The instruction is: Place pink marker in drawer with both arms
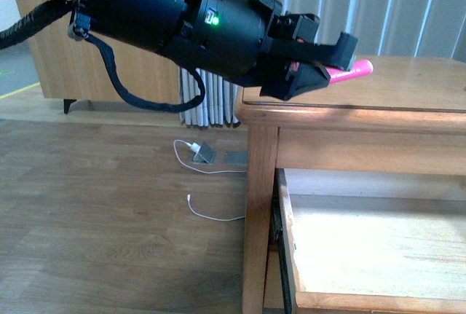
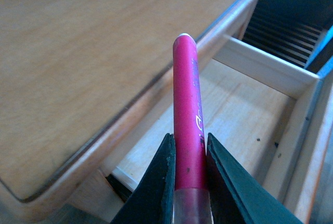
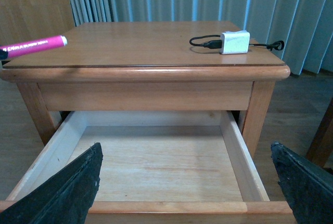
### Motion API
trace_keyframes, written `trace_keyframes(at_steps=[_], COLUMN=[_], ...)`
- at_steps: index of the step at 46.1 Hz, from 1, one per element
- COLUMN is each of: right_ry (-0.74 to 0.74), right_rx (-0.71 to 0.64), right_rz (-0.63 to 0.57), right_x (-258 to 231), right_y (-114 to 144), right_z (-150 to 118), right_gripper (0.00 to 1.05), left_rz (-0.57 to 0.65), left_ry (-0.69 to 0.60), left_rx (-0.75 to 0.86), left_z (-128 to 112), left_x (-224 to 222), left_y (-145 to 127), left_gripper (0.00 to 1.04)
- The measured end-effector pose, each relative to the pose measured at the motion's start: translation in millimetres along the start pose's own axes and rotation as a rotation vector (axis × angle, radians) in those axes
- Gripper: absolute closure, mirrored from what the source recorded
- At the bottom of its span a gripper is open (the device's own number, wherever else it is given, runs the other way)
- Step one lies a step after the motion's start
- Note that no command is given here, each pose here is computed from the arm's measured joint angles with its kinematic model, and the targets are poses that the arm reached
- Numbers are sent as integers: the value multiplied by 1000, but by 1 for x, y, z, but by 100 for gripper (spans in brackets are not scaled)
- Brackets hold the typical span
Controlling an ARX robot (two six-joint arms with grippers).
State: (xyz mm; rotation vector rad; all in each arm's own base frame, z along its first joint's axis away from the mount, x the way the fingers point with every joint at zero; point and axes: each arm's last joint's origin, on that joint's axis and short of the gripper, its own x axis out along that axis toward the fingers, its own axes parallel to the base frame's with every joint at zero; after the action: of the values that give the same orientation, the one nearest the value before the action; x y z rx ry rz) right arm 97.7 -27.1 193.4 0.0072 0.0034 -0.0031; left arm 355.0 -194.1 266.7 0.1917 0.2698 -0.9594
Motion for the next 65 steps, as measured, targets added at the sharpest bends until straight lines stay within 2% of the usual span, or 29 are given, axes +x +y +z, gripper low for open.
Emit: trace_keyframes(at_steps=[9,15,25,41,45,49,57,65], right_ry=[0,0,0,0,0,0,0,0], right_rx=[0,0,0,0,0,0,0,0], right_rz=[0,0,0,0,0,0,0,0], right_x=[0,0,0,0,0,0,0,0], right_y=[0,0,0,0,0,0,0,0], right_z=[0,0,0,0,0,0,0,0], right_gripper=[8,8,8,8,8,8,8,8], left_rz=[-75,-124,-151,-158,-203,-191,-165,-20], left_ry=[42,61,117,128,146,100,68,30], left_rx=[35,36,-7,-47,-76,-72,-70,-85], left_z=[-21,-42,-73,-89,-90,-86,-82,-73], left_x=[12,36,61,82,84,87,84,70], left_y=[-17,-25,-28,-26,-28,-30,-31,-25], left_gripper=[90,90,90,90,89,71,46,17])
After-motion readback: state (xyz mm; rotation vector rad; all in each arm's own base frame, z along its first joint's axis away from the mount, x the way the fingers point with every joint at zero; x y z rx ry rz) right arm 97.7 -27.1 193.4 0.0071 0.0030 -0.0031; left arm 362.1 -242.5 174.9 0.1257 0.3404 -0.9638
